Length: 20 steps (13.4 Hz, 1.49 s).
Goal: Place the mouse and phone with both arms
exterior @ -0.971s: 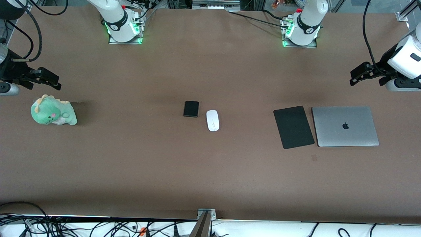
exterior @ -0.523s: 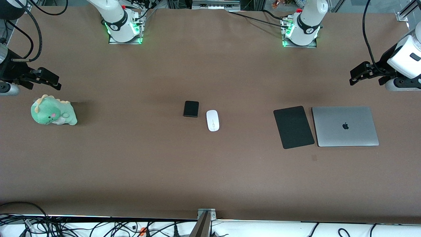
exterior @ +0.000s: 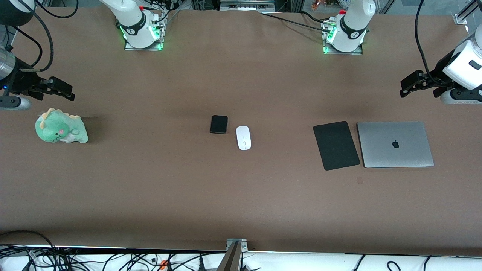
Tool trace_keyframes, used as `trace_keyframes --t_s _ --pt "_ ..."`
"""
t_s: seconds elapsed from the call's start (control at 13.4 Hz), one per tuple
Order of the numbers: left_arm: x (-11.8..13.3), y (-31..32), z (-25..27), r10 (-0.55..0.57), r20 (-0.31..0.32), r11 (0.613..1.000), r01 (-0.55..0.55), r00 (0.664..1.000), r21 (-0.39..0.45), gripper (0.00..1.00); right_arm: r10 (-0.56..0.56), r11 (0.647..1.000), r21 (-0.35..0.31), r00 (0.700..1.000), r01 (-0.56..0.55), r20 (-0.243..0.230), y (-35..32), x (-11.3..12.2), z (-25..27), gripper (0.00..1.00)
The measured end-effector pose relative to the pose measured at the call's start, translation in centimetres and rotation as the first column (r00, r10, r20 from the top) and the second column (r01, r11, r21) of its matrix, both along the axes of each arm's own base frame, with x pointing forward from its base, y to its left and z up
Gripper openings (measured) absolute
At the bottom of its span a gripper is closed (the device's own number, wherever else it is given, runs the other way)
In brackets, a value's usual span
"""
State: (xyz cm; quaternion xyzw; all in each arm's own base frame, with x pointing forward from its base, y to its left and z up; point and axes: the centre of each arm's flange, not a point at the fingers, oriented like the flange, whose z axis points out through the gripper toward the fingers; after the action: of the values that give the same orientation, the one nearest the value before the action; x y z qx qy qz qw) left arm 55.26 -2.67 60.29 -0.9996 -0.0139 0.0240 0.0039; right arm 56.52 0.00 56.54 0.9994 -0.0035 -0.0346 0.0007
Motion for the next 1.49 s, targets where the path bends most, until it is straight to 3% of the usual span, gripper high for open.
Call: trace_keyframes --t_s 0.37,0.6,1.12,1.49 --pt "1.1 -2.1 -2.8 -0.026 -0.054 1.000 0.025 0.998 -0.015 1.00 -0.035 0.999 -0.018 0.995 0.034 -0.089 3.7 1.4 -5.1 1.00" --pt "2.6 -6.5 -6.6 -0.003 -0.095 0.998 -0.003 0.995 -0.061 1.00 -0.056 0.998 0.019 0.990 0.059 -0.129 8.3 2.5 -8.9 1.00" --pt "4.5 -21.9 -16.8 0.154 -0.103 0.978 -0.166 0.983 -0.128 1.00 -0.105 0.994 0.010 0.985 0.107 -0.134 12.5 3.9 -13.8 1.00" --pt "2.9 -33.2 -25.7 0.248 -0.102 0.947 -0.263 0.963 -0.184 1.00 -0.133 0.991 0.000 0.982 0.134 -0.133 12.7 4.3 -15.0 1.00"
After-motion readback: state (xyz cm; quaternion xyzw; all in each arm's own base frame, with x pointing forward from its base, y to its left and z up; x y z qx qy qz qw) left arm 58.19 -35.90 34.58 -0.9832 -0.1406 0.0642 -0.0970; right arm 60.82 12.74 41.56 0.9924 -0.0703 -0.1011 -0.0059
